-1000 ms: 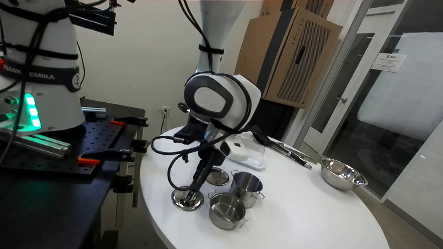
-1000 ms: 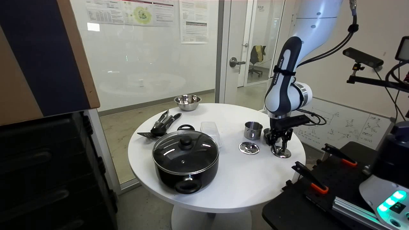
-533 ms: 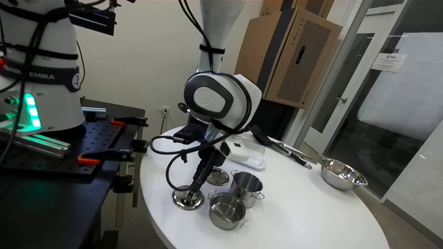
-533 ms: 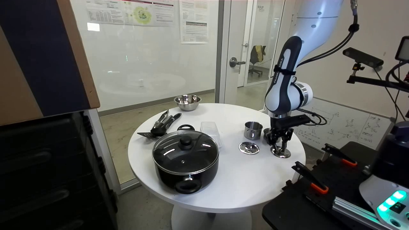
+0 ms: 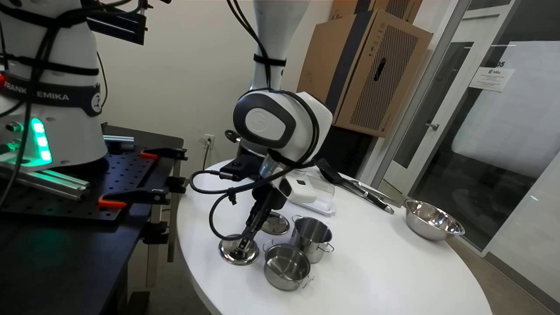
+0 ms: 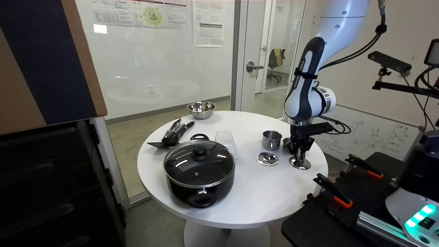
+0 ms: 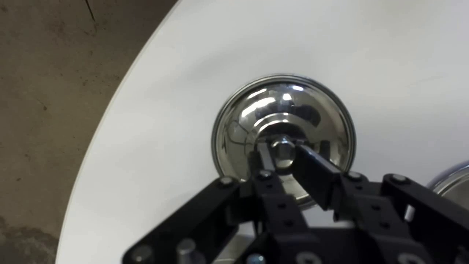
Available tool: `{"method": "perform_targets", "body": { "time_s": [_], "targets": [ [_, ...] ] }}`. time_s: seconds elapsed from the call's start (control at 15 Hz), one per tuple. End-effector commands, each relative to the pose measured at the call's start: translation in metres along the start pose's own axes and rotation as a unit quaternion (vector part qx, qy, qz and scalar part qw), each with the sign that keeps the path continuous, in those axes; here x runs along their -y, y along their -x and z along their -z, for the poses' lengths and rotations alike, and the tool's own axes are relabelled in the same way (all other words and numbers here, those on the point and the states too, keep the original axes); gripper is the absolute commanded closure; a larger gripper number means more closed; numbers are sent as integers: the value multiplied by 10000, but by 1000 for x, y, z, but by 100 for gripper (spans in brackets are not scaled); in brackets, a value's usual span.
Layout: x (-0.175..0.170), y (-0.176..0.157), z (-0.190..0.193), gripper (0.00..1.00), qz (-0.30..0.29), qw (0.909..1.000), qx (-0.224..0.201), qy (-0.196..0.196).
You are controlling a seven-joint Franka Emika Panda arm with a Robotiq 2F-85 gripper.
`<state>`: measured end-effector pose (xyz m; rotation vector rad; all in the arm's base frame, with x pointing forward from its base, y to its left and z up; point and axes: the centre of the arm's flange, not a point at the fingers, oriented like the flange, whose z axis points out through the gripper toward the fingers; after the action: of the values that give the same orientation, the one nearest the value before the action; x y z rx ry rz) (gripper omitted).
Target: Close the lid on the smaller pot
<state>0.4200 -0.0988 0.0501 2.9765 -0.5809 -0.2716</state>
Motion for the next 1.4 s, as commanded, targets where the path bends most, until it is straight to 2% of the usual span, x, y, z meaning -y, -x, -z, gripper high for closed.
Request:
{"method": "perform_targets", "body": {
  "time_s": [0.0,0.4,0.8,1.07,1.33],
  "targets": [
    [0,4,-3,94,-24,9999,26,-100],
    [-4,28,28,94,265,9989,-1,-374],
    [-22,56,85,94,555,9951,-367,-725],
    [-42,33,116,94,172,9941,-560,-914],
    [-68,3,128,94,-362,9921,-444,-1112]
  ]
}}
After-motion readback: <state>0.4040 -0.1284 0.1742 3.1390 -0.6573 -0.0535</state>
